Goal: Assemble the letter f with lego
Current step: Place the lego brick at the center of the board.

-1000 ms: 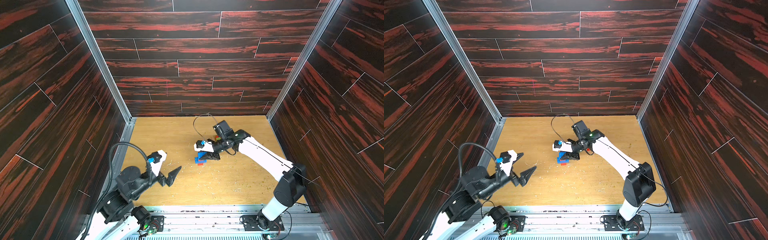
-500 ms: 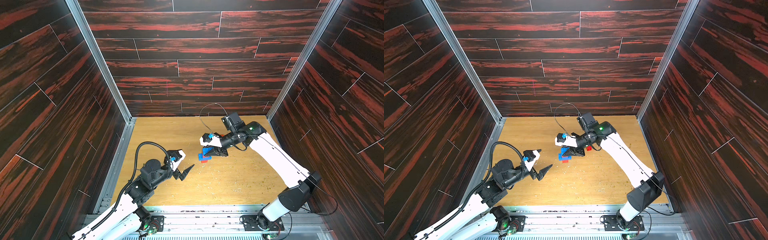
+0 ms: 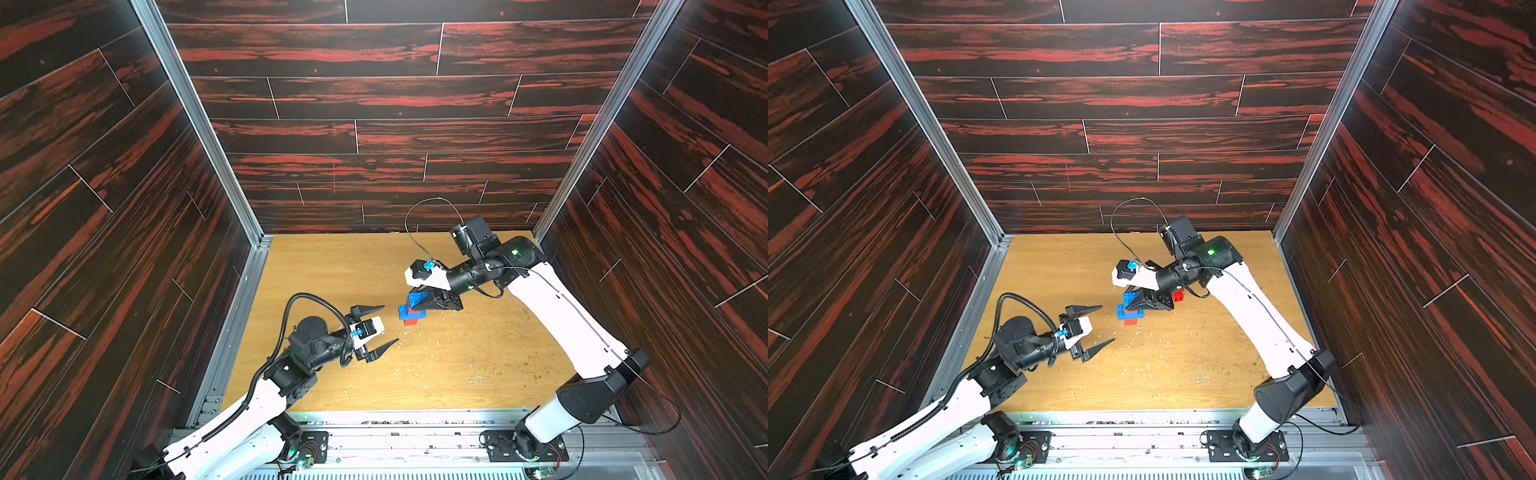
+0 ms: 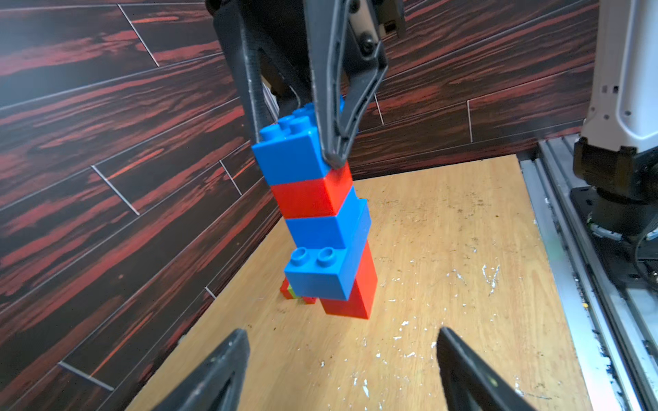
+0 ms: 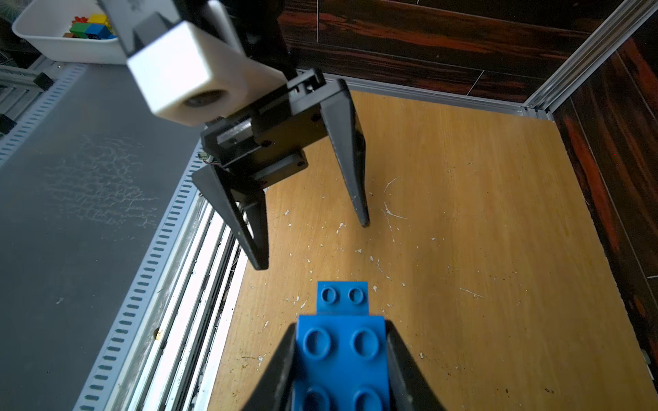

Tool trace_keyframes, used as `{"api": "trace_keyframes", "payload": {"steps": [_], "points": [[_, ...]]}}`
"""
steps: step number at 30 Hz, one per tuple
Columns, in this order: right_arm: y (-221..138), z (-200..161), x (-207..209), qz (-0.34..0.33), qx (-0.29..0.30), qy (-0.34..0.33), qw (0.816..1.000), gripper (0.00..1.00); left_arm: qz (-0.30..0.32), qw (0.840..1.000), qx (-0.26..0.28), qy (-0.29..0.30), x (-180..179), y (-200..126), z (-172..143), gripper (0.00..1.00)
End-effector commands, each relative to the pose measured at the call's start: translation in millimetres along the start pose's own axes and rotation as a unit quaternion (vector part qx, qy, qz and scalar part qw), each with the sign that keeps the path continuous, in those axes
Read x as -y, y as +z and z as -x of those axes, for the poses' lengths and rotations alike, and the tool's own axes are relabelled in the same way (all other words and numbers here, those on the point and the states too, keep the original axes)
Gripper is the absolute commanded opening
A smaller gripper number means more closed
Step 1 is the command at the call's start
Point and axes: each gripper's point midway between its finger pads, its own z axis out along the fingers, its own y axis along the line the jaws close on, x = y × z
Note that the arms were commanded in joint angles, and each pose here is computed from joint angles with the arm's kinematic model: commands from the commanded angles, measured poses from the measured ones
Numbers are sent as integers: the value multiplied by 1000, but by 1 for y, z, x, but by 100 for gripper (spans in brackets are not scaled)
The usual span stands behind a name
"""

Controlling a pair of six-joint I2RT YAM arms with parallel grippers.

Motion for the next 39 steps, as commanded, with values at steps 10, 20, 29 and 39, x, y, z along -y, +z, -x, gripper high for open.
{"api": "trace_keyframes", "payload": {"steps": [10,20,29,39], "points": [[-9,8,-14,8,19,0,1000,34,-56,994,99,7,-6,9,37,77],[-9,11,-11,9,23,-2,1000,34,-79,992,96,-3,-7,19,32,70],[-9,15,-14,15,34,-11,999,34,-86,992,96,-11,-10,25,30,68],[-14,19,-19,12,44,-24,999,34,-100,990,100,-26,-13,32,31,66]]}}
